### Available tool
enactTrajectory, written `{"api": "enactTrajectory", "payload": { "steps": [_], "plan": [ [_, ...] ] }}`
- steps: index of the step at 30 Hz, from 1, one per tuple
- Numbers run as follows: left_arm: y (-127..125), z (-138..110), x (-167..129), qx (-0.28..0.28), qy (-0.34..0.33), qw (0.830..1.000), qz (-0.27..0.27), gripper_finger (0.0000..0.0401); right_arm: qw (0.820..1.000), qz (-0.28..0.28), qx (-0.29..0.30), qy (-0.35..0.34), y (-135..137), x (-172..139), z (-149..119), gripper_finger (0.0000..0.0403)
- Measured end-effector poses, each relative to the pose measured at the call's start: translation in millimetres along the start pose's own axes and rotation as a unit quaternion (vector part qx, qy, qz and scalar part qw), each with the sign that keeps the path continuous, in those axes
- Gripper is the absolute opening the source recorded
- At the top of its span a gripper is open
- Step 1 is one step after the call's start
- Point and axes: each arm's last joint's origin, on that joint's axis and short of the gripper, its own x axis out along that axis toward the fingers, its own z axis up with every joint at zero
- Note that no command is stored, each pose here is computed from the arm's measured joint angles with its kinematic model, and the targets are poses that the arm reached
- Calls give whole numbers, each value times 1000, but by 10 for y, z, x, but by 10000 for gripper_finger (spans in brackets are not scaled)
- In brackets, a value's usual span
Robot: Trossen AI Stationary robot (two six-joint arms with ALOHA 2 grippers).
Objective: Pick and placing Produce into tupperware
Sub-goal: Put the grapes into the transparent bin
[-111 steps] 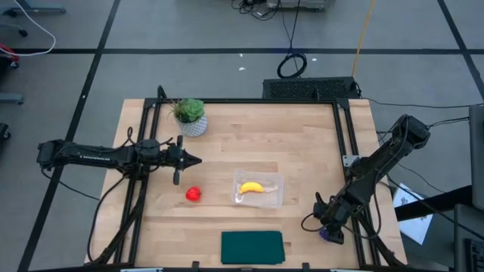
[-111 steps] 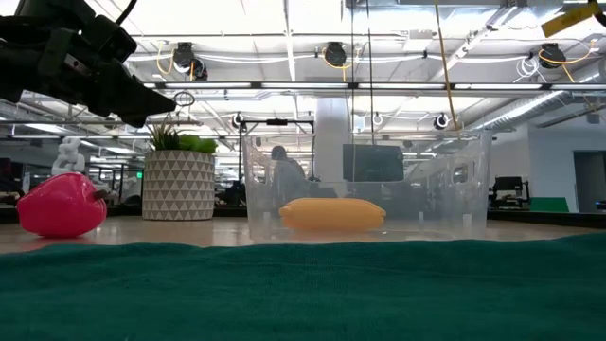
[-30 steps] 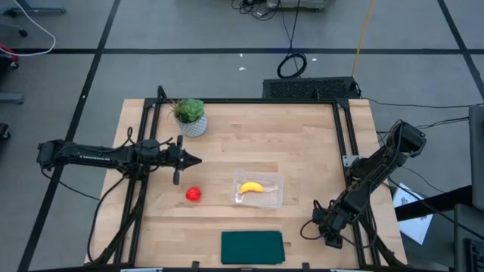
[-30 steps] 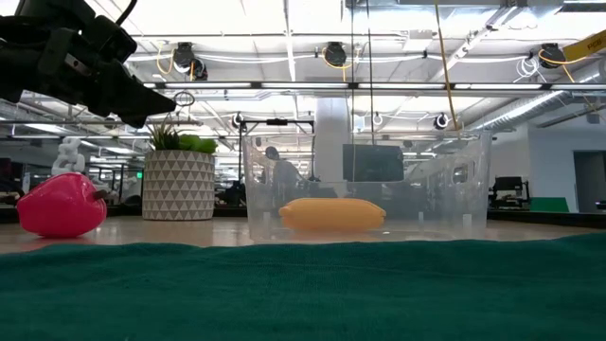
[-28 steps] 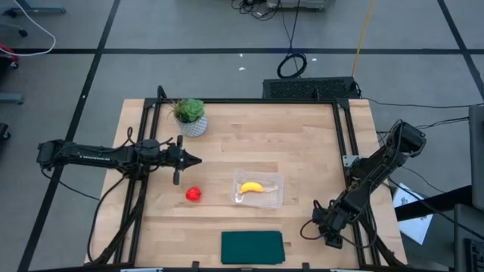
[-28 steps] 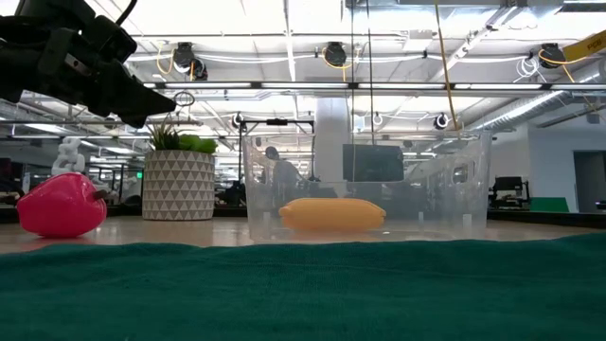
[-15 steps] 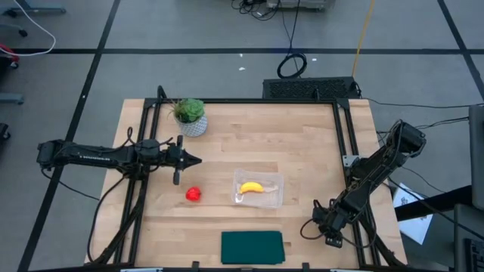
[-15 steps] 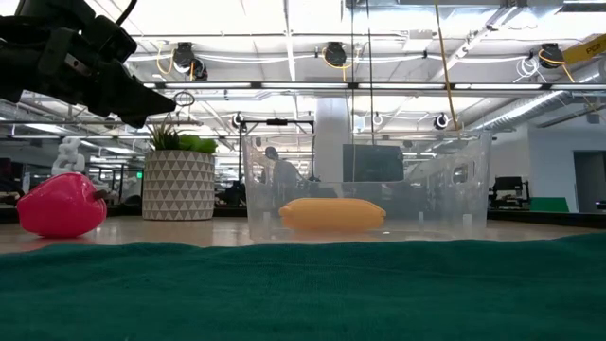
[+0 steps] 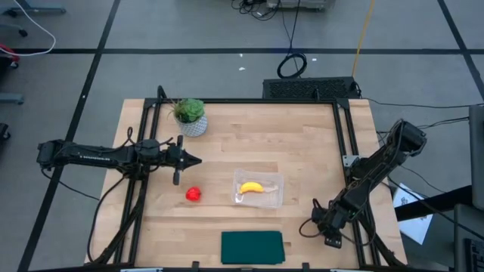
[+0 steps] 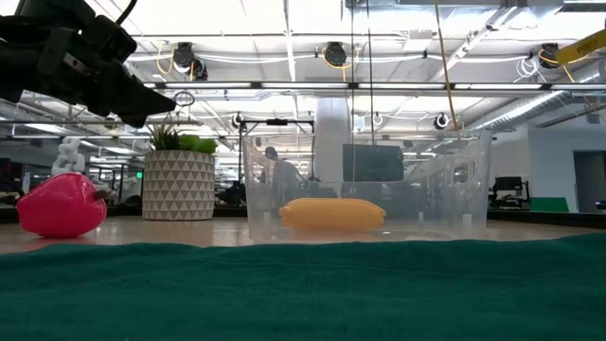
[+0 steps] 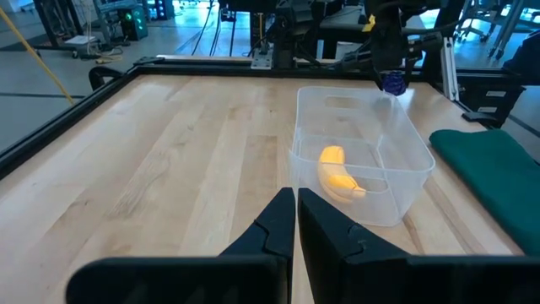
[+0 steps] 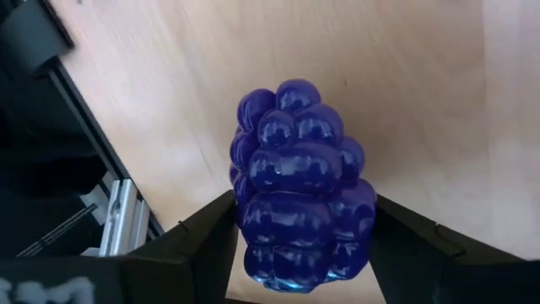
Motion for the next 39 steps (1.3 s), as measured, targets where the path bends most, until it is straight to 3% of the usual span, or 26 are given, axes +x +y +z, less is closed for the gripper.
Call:
{"api": "enactTrajectory", "payload": {
  "steps": [28,39],
  "plan": [
    [-1,-2,0,0,1,1000,-2,24,997,59,-31,-44,-18,-321,102,221],
    [-1,-9,0,0,5,1000,-2,24,980,96,-98,-146,-44,-632,170,222]
  ]
}}
